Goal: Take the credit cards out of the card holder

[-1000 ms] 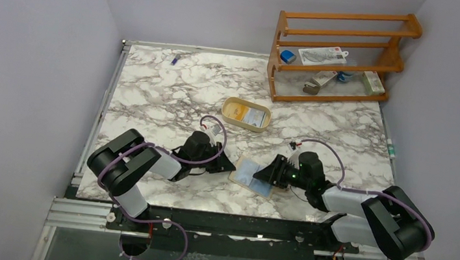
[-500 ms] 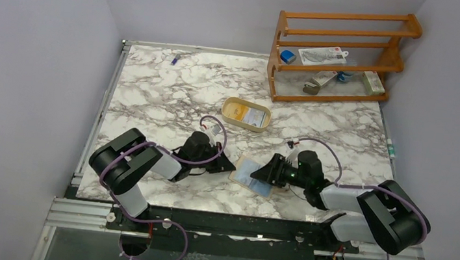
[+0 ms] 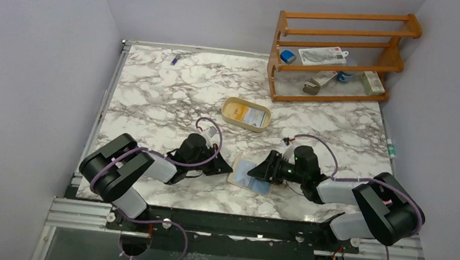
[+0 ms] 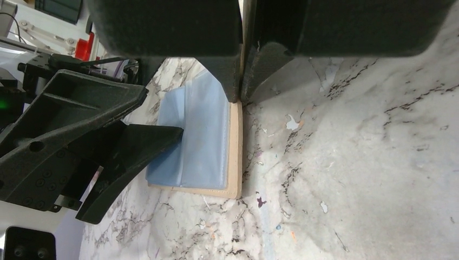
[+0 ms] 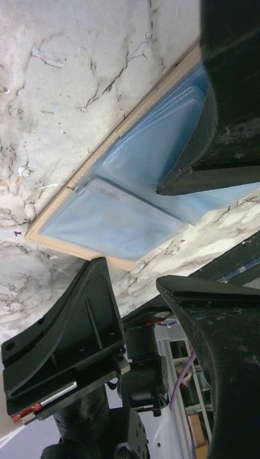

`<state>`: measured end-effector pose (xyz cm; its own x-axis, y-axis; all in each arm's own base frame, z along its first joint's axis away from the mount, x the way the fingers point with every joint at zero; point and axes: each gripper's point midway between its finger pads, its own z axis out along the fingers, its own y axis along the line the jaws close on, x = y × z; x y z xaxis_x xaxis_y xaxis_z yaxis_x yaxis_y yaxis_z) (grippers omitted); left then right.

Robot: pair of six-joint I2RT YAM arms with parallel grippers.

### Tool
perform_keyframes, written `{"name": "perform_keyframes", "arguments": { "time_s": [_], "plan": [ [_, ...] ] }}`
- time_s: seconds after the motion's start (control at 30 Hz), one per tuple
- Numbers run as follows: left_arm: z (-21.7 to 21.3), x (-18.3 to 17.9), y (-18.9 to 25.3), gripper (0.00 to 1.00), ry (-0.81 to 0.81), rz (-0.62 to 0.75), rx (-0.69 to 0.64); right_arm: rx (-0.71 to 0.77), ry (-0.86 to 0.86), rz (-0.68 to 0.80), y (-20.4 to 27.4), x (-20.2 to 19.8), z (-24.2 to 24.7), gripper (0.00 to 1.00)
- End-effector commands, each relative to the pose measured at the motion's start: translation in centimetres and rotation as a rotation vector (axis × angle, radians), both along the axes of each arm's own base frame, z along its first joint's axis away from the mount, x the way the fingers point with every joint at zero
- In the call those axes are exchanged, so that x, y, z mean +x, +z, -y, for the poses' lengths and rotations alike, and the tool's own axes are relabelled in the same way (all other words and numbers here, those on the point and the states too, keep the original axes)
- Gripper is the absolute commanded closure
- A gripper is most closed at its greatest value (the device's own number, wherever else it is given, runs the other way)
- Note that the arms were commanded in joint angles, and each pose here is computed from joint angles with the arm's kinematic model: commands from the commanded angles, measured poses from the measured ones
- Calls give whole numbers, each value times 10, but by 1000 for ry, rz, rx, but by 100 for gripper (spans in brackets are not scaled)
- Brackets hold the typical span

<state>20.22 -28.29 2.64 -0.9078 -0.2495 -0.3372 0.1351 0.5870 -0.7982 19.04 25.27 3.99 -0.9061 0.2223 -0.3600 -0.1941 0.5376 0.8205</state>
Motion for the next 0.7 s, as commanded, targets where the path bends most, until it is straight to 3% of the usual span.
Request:
{"name": "perform_keyframes", "arguments": {
  "time_s": [0.0,0.27,0.67],
  "plan": [
    [-3,-4,6,100,20,-1,-11,-50,3,-2,-1,4,1,38],
    [-2,-1,22,100,46,19,-46,-59,23,-9,3,15,-8,39],
    [-3,-1,27,100,63,33,-16,23,64,54,56,21,-37,39]
  ]
}}
